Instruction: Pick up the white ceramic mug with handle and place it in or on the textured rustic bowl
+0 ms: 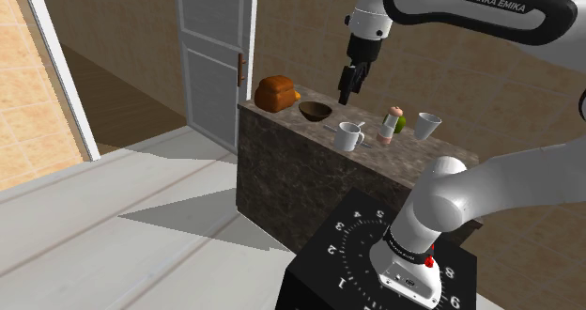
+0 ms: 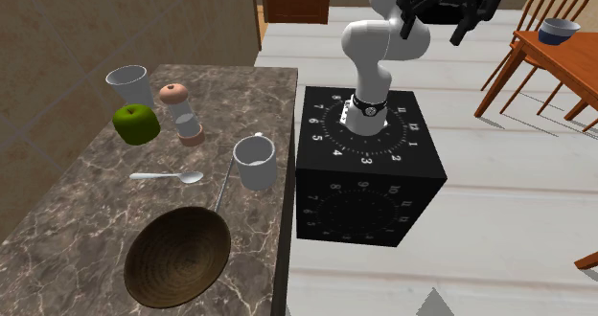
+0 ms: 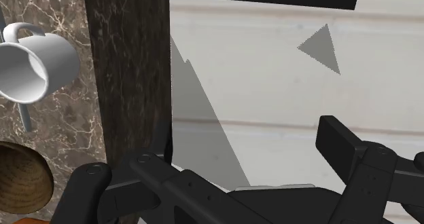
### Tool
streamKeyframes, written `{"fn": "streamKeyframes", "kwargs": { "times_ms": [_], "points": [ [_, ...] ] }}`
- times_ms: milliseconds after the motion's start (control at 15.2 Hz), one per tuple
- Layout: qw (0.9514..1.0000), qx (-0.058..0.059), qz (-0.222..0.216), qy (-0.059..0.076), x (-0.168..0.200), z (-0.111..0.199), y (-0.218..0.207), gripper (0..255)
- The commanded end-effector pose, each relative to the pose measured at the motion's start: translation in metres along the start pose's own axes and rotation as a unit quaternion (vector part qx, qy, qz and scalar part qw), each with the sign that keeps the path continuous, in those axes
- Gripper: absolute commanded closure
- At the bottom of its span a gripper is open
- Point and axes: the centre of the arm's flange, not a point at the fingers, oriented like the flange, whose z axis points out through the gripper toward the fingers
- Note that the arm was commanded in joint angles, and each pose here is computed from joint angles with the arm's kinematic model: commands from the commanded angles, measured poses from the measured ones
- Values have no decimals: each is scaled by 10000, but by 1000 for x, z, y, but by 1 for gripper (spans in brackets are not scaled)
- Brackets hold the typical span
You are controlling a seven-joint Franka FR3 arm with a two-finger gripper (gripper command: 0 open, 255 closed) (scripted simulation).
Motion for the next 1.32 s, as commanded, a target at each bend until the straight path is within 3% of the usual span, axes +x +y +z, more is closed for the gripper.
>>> {"fn": "streamKeyframes", "kwargs": {
  "times_ms": [0, 1254],
  "points": [
    [10000, 0, 0, 0, 0, 0, 0, 0],
    [9994, 327, 92, 112, 26, 176, 187, 0]
  ]
}}
